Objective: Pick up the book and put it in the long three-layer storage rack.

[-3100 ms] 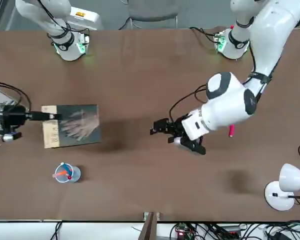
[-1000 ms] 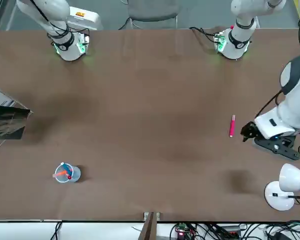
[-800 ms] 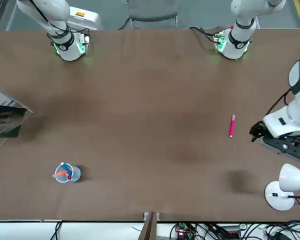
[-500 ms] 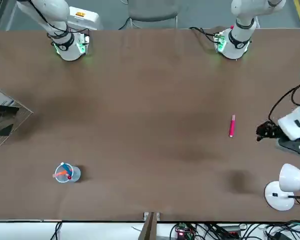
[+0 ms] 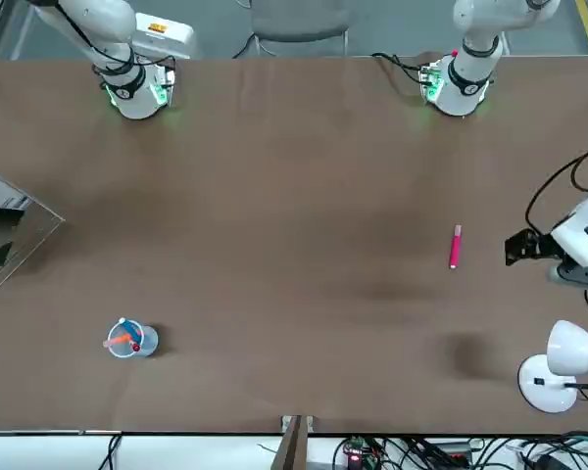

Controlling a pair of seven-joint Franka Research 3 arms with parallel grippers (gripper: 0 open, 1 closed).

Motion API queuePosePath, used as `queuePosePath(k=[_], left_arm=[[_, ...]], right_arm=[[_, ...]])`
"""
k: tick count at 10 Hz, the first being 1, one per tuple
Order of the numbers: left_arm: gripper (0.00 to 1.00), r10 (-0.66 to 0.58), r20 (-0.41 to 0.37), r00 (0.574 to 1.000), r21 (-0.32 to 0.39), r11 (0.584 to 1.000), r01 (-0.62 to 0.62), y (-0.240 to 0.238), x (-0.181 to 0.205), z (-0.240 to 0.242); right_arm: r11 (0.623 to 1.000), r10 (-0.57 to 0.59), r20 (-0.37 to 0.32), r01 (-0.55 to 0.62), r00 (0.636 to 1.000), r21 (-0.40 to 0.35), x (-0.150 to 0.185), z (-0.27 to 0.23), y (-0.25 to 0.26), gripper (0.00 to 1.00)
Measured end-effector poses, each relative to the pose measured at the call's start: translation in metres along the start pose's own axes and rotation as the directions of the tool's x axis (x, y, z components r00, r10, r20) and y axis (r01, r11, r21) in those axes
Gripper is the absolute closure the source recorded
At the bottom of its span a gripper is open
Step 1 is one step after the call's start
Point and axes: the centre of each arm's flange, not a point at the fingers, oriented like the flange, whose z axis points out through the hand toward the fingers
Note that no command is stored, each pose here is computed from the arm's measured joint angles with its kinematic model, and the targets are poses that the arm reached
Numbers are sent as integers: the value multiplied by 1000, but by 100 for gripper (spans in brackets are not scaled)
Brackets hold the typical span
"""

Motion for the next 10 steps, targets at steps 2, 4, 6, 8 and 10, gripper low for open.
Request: queuePosePath(k=[2, 4, 6, 8, 10], left_arm=[[0, -9, 16, 1000, 19, 1000, 9, 1, -16, -12], [0, -29, 41, 999, 42, 999, 27, 1, -30, -27], [0, -52, 51, 997, 64, 997, 49, 3, -41, -39], [0, -68, 57, 996, 71, 995, 64, 1, -52, -43], [0, -81, 64, 995, 73, 994, 76, -6, -61, -43]], right_arm=[[1000, 8, 3, -8, 1000, -13, 8, 3, 12, 84], [1000, 17, 10, -17, 1000, -26, 15, 8, 23, 84], [999, 27, 16, -26, 1000, -29, 20, 12, 31, 84], [999, 27, 21, -27, 999, -31, 23, 15, 36, 84], [999, 28, 27, -27, 999, -38, 26, 18, 39, 84]])
